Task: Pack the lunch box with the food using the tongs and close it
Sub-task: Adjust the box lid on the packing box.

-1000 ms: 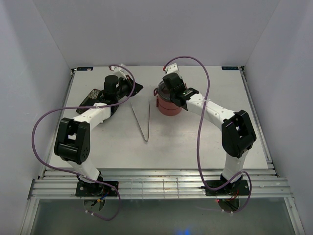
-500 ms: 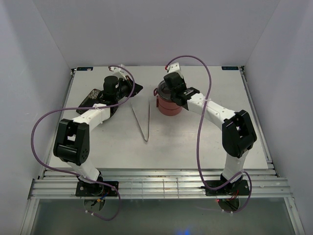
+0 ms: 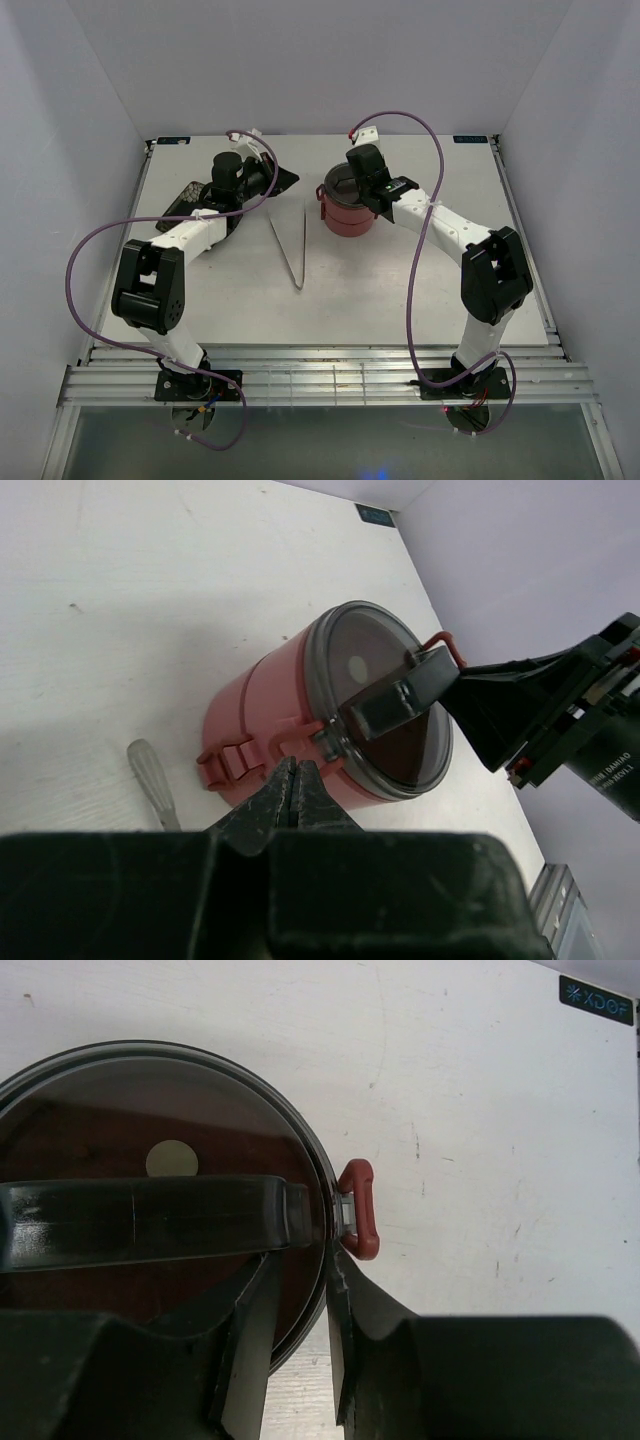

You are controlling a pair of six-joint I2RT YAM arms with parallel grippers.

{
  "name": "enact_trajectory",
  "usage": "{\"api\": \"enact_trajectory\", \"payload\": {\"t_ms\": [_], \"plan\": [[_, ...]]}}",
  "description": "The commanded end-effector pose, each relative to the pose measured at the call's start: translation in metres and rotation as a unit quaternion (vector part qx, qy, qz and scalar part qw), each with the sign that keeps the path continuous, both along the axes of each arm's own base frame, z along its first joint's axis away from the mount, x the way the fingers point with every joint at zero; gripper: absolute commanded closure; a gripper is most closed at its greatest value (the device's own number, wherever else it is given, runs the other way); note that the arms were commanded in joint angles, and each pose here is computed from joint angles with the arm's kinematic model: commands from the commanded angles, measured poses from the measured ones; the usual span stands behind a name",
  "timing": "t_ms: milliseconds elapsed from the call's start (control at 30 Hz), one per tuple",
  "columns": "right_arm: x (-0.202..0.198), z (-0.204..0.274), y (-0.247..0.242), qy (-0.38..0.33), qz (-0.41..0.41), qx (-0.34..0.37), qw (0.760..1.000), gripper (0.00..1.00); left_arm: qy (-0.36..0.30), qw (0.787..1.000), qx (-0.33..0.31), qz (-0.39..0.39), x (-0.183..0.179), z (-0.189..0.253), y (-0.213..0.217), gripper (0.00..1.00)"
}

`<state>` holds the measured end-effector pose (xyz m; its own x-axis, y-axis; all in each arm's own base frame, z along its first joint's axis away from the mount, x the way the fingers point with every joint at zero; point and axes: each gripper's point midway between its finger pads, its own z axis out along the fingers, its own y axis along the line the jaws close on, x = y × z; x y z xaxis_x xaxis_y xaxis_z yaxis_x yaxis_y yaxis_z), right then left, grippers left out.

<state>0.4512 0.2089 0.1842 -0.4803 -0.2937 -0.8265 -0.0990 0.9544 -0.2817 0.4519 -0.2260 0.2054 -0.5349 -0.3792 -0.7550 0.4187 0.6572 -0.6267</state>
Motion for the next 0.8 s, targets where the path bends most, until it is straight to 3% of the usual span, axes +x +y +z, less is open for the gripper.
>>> {"api": "enact_trajectory", "payload": {"t_ms": [0,300,533,767], "plan": [[-0.003,0.010,-0.017,-0.004,-0.014,0.023,1.000,0.70,-0.051,0.997,-0.020,-0.052,0.000,0.036,-0.018,0.97],[-0.005,0.023,-0.015,-0.015,0.010,0.071,0.997,0.72,-0.062,0.997,-0.021,-0.050,0.005,0.044,-0.021,0.95],[-0.008,0.031,-0.010,-0.018,0.024,0.084,0.996,0.63,-0.069,0.996,-0.016,-0.054,0.006,0.046,-0.024,0.93],[-0.005,0.062,-0.023,-0.051,0.016,0.091,0.994,0.66,-0.087,0.992,-0.012,-0.086,0.004,0.052,-0.039,0.91]]}}
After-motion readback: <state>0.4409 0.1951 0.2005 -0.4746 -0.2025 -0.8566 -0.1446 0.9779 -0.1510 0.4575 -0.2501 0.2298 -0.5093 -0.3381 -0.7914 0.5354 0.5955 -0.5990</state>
